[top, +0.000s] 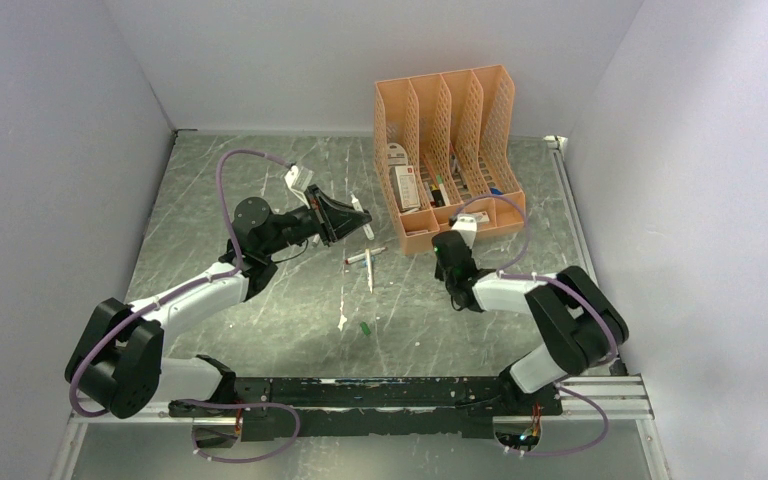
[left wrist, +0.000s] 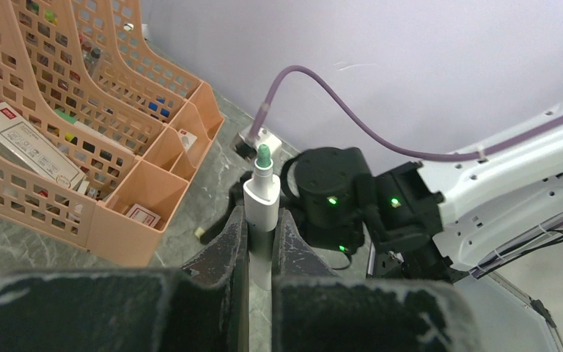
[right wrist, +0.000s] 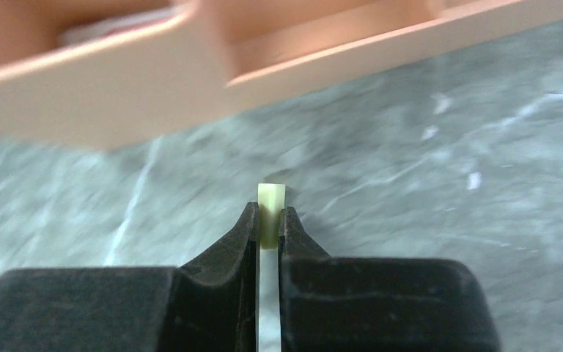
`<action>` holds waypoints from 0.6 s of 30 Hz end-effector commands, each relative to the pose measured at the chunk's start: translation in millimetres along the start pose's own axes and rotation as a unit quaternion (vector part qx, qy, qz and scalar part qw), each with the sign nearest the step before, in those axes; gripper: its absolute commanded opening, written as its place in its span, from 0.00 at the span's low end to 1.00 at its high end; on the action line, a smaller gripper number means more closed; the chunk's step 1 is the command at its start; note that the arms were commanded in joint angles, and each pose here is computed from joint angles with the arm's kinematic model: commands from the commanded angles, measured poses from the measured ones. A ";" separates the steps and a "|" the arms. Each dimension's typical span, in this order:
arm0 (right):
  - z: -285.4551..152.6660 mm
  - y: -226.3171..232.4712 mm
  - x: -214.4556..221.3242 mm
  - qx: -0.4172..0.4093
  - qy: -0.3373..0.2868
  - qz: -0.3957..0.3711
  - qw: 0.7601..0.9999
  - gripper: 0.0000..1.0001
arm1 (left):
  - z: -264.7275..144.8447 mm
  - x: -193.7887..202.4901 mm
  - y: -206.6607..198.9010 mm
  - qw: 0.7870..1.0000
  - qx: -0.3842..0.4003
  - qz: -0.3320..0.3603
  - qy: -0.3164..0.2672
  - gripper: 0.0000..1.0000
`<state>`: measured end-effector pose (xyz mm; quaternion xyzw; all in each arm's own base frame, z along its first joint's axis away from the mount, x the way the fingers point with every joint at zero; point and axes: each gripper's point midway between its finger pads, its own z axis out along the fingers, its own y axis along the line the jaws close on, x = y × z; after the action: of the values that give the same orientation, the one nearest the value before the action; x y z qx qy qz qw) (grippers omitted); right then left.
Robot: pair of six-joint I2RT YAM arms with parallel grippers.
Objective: Insert the pens into the pen caps
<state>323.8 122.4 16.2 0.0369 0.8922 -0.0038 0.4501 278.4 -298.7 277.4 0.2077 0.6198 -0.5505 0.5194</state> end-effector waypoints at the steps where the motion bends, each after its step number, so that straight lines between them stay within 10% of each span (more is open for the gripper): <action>1: -29.7 38.1 19.6 -0.110 0.030 -0.064 0.991 0.00 | -2.1 -4.5 2.8 1.000 -0.002 0.012 -0.004 0.07; 13: -85.8 100.8 65.5 -0.275 0.081 -0.153 0.946 0.01 | -1.5 -1.5 9.6 1.000 0.001 -0.003 0.000 0.07; 18: -91.7 98.9 44.3 -0.260 0.050 -0.117 0.957 0.33 | -2.8 -0.2 12.0 1.000 -0.005 -0.006 0.004 0.07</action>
<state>229.7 225.6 20.5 -0.2022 0.8903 0.1626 0.3742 288.6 -294.9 265.8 0.1958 0.6334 -0.5472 0.5109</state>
